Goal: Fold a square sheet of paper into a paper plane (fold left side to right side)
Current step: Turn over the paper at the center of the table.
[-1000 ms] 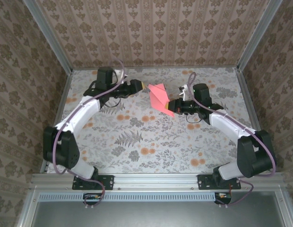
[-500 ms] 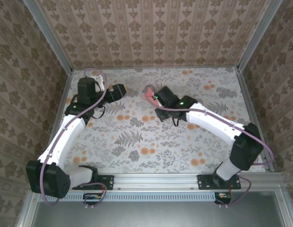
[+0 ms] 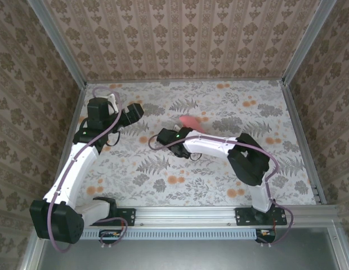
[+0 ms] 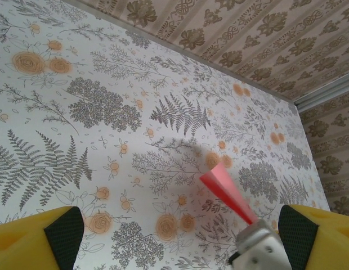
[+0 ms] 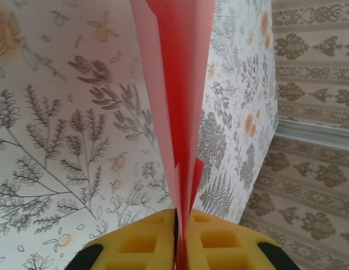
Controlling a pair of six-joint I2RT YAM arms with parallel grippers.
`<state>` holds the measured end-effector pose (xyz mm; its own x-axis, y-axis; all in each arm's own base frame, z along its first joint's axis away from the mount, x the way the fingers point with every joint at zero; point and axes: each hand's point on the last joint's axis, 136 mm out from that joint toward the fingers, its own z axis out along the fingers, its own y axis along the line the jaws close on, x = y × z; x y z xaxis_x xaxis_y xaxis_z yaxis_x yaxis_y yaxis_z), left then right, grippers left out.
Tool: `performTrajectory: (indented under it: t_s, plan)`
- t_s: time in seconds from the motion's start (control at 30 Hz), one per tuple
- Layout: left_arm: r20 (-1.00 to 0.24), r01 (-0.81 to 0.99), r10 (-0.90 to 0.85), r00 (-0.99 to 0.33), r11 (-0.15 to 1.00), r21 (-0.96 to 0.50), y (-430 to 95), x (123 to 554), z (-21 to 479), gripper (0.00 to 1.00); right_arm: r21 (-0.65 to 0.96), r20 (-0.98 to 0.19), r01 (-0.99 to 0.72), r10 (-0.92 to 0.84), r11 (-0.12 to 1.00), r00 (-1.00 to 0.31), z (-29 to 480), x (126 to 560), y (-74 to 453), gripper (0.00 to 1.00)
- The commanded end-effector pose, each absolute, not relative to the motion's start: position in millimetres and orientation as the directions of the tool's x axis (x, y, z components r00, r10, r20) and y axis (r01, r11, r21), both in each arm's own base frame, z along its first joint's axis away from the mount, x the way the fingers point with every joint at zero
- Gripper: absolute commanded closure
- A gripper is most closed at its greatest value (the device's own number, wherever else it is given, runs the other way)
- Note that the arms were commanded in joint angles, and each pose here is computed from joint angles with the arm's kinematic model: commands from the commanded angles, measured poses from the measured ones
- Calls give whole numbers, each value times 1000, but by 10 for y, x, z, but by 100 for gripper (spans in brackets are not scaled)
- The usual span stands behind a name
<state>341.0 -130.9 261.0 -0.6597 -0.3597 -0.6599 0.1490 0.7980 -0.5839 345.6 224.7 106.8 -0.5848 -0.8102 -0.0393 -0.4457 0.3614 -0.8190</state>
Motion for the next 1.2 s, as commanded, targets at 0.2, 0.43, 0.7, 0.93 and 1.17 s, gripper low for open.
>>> performTrajectory:
  t_s: [0.2, 0.43, 0.7, 0.93, 1.17]
  plan:
    - [-622, 136, -357, -697, 786, -603, -1326, 3389, 2493, 7, -730, 166, -630, -825, 265, -539, 585, 3140, 2405, 84]
    - [-554, 149, -330, -765, 745, -650, -1471, 3379, 2352, 6, -543, 106, -718, -812, 436, -573, 547, 2845, 2557, 59]
    - [-424, 110, -323, -846, 672, -732, -1661, 3387, 2028, 6, -343, -54, -692, -749, 635, -661, 807, 2623, 2619, 35]
    - [-335, 97, -272, -902, 629, -771, -1971, 3398, 1725, 12, -207, -240, -584, -620, 785, -747, 1113, 2665, 2457, 25]
    - [-263, 111, -176, -949, 595, -796, -2487, 3344, 1413, 13, 10, -491, -409, -351, 913, -797, 1424, 2918, 2245, 22]
